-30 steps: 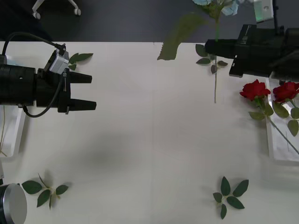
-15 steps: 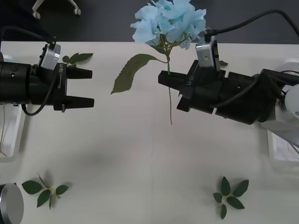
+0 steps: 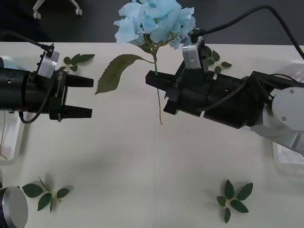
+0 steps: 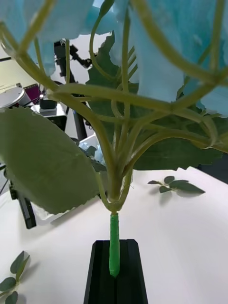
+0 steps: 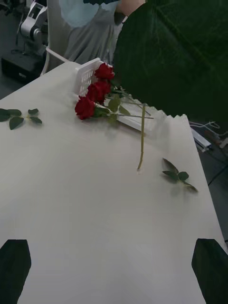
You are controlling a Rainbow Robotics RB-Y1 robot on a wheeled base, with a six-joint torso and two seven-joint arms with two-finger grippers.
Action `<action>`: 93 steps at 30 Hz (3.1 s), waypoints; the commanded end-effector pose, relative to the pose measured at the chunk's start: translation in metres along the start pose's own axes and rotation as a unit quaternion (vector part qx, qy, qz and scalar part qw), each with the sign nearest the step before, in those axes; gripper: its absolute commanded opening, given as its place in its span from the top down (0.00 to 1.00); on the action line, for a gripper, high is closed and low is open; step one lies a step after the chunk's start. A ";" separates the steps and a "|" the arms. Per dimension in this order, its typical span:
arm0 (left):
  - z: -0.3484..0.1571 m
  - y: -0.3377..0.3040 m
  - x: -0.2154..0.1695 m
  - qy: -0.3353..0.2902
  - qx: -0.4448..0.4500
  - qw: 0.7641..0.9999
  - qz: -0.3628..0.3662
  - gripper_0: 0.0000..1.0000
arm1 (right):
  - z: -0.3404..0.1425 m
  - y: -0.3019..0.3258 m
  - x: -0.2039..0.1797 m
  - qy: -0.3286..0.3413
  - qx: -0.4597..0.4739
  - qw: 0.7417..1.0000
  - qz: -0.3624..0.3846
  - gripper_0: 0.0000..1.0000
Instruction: Put the red flowers into the right box and the blue flowers into the left box
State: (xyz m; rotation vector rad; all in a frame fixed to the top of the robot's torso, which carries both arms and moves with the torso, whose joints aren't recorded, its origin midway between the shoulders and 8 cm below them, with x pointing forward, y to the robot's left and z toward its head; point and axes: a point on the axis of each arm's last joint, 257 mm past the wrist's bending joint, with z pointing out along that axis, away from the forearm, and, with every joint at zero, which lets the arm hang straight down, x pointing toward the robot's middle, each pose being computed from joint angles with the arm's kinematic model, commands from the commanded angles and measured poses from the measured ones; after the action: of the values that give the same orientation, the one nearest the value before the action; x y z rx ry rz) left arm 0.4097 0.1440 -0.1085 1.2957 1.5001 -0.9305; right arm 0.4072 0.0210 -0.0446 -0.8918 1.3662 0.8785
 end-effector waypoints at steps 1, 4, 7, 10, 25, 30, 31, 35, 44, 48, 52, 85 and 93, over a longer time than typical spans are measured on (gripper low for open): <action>0.019 -0.001 -0.003 -0.007 0.000 1.000 0.015 0.00 | 0.016 0.027 -0.026 -0.025 -0.030 0.999 -0.015 1.00; 0.035 0.000 -0.001 -0.011 -0.002 1.000 0.003 0.00 | 0.021 0.032 -0.028 -0.027 -0.033 0.999 -0.011 1.00; 0.049 -0.002 0.000 -0.015 0.001 1.000 -0.004 0.00 | 0.026 0.033 -0.031 -0.030 -0.031 0.999 -0.013 1.00; 0.062 -0.007 -0.001 -0.022 0.009 1.000 -0.011 0.00 | 0.028 0.034 -0.032 -0.031 -0.032 0.999 -0.013 1.00; 0.121 -0.018 -0.013 -0.037 0.038 0.998 -0.018 0.00 | 0.033 0.038 -0.028 -0.030 -0.031 0.999 -0.014 1.00; 0.131 -0.020 -0.016 -0.054 0.049 0.997 -0.031 0.00 | 0.033 0.037 -0.027 -0.030 -0.030 0.999 -0.015 1.00; 0.130 -0.020 -0.016 -0.053 0.049 0.997 -0.031 0.00 | 0.033 0.036 -0.027 -0.030 -0.029 0.999 -0.015 1.00; 0.130 -0.020 -0.016 -0.054 0.048 0.997 -0.032 0.42 | 0.033 0.036 -0.027 -0.030 -0.029 0.999 -0.015 1.00; 0.130 -0.021 -0.011 -0.053 0.048 0.997 -0.037 0.97 | 0.033 0.031 -0.025 -0.028 -0.024 0.999 -0.015 1.00; 0.130 -0.022 -0.011 -0.054 0.049 0.997 -0.037 0.98 | 0.033 0.029 -0.025 -0.028 -0.021 0.999 -0.016 1.00; 0.129 -0.022 -0.012 -0.058 0.049 0.996 -0.038 0.99 | 0.033 0.027 -0.024 -0.027 -0.018 0.999 -0.016 1.00; 0.089 -0.019 0.000 -0.068 0.033 0.996 -0.042 0.99 | 0.010 -0.012 -0.012 -0.012 0.035 0.999 0.011 0.07; 0.019 -0.022 0.019 -0.037 -0.044 0.998 -0.006 0.99 | -0.030 -0.044 -0.010 0.022 0.050 0.997 0.047 0.07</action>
State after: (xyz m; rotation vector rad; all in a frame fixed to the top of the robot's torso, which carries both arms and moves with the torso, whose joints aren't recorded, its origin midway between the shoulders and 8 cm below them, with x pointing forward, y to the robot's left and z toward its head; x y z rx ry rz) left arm 0.3912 0.0947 -0.1449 1.1711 1.4984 -1.0462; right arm 0.4278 0.0006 -0.0481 -0.8423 1.4438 0.8280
